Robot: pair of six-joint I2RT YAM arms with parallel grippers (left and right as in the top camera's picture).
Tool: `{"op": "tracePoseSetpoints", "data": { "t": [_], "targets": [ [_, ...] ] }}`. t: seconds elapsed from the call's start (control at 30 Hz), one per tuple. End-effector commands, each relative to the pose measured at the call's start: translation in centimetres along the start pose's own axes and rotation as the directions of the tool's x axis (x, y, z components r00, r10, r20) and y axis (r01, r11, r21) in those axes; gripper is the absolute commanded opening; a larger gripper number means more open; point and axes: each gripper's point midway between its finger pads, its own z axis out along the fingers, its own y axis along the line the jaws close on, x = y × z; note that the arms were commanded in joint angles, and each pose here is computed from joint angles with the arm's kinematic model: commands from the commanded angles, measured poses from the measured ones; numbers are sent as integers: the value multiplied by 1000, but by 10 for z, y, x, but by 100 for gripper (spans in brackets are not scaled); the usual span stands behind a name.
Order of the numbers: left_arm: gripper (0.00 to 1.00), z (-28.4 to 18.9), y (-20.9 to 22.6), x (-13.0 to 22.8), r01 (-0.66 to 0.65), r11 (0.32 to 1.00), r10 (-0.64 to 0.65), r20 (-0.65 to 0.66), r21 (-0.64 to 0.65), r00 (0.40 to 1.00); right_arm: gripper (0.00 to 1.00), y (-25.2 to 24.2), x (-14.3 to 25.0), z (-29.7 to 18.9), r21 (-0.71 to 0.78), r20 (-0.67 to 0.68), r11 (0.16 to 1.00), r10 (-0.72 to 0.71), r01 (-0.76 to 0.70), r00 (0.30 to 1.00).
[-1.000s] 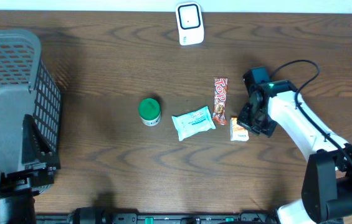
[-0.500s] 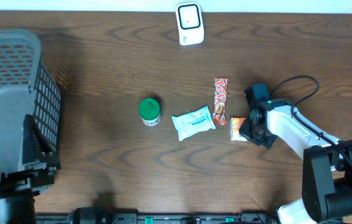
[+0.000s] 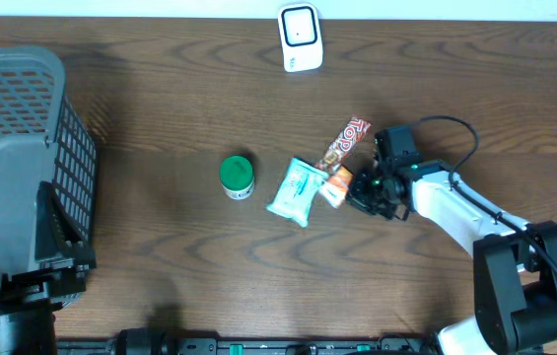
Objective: Scan the item barcode
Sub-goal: 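Lower the right gripper and grasp the orange tissue pack, then lift the tissue pack with the right gripper and adjust its hold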
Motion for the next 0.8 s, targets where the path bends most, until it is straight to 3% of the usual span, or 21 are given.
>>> {"op": "tracePoseSetpoints", "data": {
  "t": [0.0,0.13,0.2,0.3,0.37,0.4,0.47,0.5,0.7,0.77],
  "targets": [
    [84,-2,-3,-1,-4,1000,4,9,18,1000,2,19,23,3,-91,-104,995,-37,28,994],
    [84,-2,-3,-1,-4,1000,4,8,18,1000,1,24,36,-2,-87,-126,995,-59,48,990],
    [84,-2,-3,0,-5,1000,5,2,17,1000,3,30,29,-11,-89,-67,993,-81,75,994],
    [84,-2,-3,1,-5,1000,5,0,17,1000,17,47,15,-26,-125,33,974,-188,191,982],
    [84,-1,-3,3,-5,1000,5,-5,17,1000,33,59,10,-37,-141,81,937,-311,319,947],
    [84,0,-3,5,-6,1000,6,-9,17,1000,46,65,10,-42,-142,98,912,-374,385,922],
    [84,1,-2,8,-6,1000,7,-17,16,1000,76,74,12,-50,-136,116,865,-471,483,875],
    [84,3,-2,11,-7,1000,7,-24,16,1000,99,79,13,-55,-109,122,820,-551,562,826],
    [84,8,1,18,-11,1000,11,-30,-4,999,99,93,-4,-71,-42,188,755,-637,654,747],
    [84,8,1,17,-11,1000,11,-24,-4,1000,99,97,-12,-73,-4,228,691,-704,723,673]
  ]
}}
